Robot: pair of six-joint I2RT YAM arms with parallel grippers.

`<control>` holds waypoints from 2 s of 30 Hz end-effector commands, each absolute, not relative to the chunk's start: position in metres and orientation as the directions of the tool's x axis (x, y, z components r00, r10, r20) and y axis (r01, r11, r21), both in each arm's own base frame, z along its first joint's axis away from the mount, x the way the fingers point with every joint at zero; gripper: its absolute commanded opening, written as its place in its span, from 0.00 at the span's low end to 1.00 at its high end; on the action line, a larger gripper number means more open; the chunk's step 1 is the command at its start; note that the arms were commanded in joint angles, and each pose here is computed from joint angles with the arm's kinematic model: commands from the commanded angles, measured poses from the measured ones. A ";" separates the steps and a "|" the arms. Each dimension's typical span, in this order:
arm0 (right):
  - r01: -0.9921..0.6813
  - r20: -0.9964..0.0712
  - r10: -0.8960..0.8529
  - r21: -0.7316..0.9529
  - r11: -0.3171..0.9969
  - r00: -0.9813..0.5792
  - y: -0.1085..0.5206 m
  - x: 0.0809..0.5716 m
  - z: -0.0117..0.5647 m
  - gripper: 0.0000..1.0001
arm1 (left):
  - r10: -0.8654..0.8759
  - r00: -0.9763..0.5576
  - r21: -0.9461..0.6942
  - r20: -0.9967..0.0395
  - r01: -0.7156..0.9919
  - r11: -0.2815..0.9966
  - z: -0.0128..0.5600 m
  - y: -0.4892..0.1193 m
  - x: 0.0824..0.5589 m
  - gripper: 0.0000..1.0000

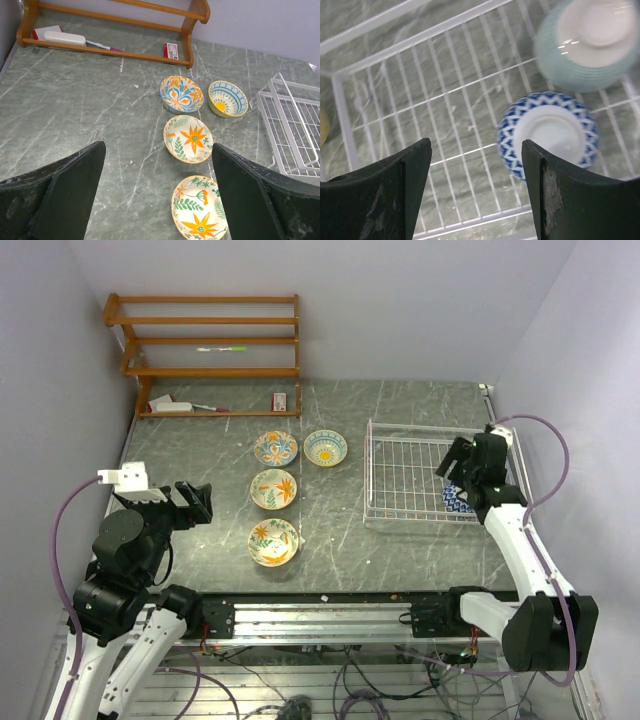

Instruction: Load the bowls into the dish rack

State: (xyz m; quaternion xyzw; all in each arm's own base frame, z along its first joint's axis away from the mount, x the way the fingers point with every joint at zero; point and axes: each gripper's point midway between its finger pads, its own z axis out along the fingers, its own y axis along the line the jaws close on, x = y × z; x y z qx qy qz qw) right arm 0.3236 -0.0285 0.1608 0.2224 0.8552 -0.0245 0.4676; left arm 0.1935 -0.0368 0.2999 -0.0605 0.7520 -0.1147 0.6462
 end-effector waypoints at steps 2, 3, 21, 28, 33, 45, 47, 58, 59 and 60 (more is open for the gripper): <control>0.139 -0.758 0.330 0.307 0.942 -0.563 0.029 0.338 0.150 0.72 | -0.267 -0.129 -0.276 -0.955 0.057 0.960 0.312 -0.036 0.192 0.98; 0.120 -0.751 0.330 0.321 0.939 -0.572 0.035 0.339 0.146 0.72 | -0.268 -0.128 -0.277 -0.955 0.055 0.959 0.312 -0.035 0.192 0.98; 0.364 -0.707 0.374 0.175 0.915 -0.601 -0.005 0.338 0.091 0.73 | -0.267 -0.142 -0.275 -0.953 0.041 0.961 0.310 -0.035 0.195 0.98; 0.454 -0.721 0.384 0.108 0.885 -0.576 -0.025 0.328 0.090 0.74 | -0.274 -0.143 -0.283 -0.951 0.043 0.958 0.310 -0.036 0.195 0.98; 0.496 -0.720 0.392 0.076 0.865 -0.573 -0.033 0.325 0.084 0.74 | -0.277 -0.140 -0.286 -0.951 0.044 0.957 0.310 -0.036 0.194 0.98; 0.586 -0.742 0.408 0.025 0.810 -0.532 -0.052 0.314 0.085 0.74 | -0.282 -0.137 -0.290 -0.950 0.046 0.956 0.309 -0.036 0.193 0.98; 0.603 -0.744 0.411 0.013 0.798 -0.527 -0.055 0.312 0.085 0.74 | -0.282 -0.136 -0.291 -0.950 0.048 0.956 0.309 -0.036 0.193 0.98; 0.667 -0.752 0.423 -0.029 0.744 -0.505 -0.068 0.304 0.083 0.74 | -0.291 -0.114 -0.298 -0.950 0.053 0.953 0.313 -0.034 0.189 0.98; 0.669 -0.755 0.424 -0.026 0.743 -0.500 -0.068 0.304 0.084 0.74 | -0.292 -0.112 -0.299 -0.950 0.053 0.953 0.313 -0.034 0.188 0.98; 0.669 -0.756 0.423 -0.026 0.743 -0.499 -0.069 0.304 0.084 0.74 | -0.292 -0.112 -0.299 -0.950 0.054 0.953 0.313 -0.034 0.188 0.98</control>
